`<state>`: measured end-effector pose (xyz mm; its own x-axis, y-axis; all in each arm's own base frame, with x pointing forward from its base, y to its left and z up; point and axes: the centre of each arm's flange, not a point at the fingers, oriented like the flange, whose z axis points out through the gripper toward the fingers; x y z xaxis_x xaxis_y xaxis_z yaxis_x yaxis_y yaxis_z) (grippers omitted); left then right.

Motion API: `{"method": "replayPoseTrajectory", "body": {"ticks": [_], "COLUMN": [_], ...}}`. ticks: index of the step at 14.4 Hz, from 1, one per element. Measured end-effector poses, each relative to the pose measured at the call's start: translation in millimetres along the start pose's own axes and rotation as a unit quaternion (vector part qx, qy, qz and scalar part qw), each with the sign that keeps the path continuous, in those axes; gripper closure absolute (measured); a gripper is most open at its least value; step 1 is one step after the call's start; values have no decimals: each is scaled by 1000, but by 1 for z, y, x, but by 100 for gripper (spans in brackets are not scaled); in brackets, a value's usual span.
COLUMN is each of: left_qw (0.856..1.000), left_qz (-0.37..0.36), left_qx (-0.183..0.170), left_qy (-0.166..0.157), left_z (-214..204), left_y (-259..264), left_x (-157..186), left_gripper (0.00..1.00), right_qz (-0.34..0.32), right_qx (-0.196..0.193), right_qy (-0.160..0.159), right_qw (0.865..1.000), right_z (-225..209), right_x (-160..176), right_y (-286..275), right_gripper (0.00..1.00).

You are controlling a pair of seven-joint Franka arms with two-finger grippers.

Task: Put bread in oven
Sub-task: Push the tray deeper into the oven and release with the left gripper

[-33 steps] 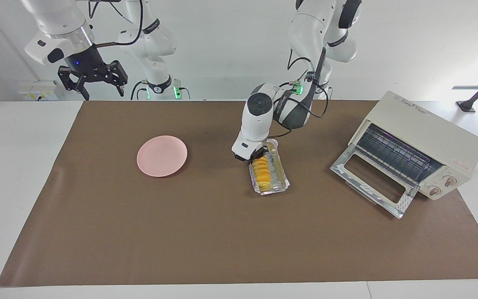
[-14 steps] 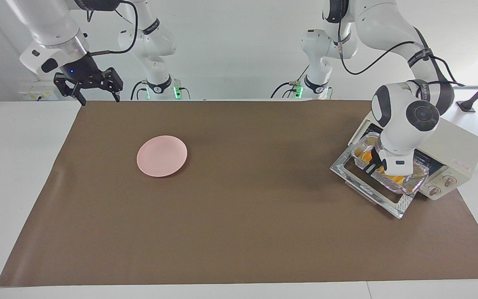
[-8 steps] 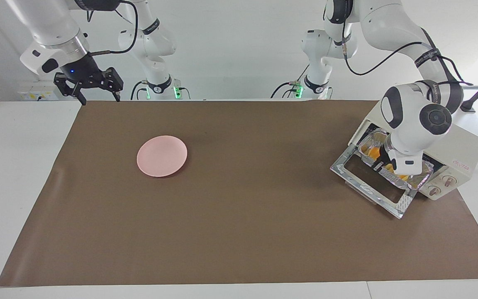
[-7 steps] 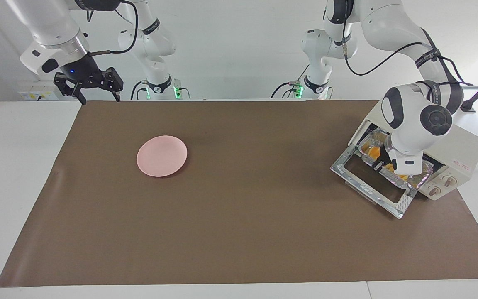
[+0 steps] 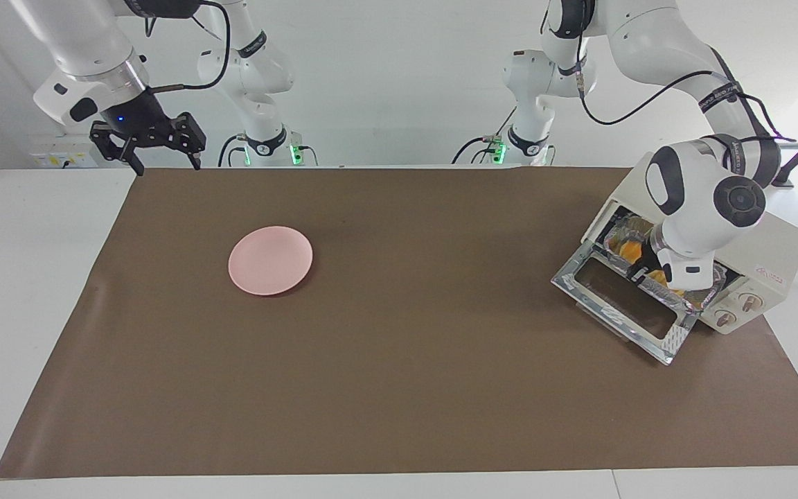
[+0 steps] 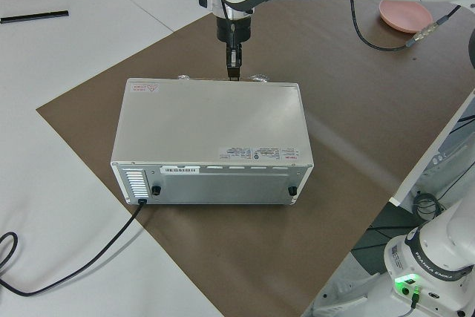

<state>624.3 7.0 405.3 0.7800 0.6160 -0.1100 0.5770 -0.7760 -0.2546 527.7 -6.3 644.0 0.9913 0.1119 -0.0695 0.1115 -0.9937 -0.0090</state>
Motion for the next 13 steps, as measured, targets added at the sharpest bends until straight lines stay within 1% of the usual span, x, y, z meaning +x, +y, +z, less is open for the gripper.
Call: {"method": "replayPoseTrajectory", "body": {"ticks": [5, 11, 12, 13], "left_qw": [1000, 1000, 1000, 1000], "left_qz": [-5, -1, 3, 5], "left_qx": [4, 4, 4, 4], "left_qy": [-10, -13, -14, -14], "left_z": [10, 11, 11, 11], "left_y": [-8, -15, -16, -16], "left_x": [1, -1, -1, -1], "left_gripper": [98, 98, 92, 83], "right_qz": [0, 0, 0, 0], "right_qx": [0, 0, 0, 0], "right_qy": [0, 0, 0, 0], "right_qw": [1000, 1000, 1000, 1000], "right_z": [0, 0, 0, 0], "right_x": [0, 0, 0, 0], "right_y": [0, 0, 0, 0], "right_gripper": [0, 0, 0, 0]}}
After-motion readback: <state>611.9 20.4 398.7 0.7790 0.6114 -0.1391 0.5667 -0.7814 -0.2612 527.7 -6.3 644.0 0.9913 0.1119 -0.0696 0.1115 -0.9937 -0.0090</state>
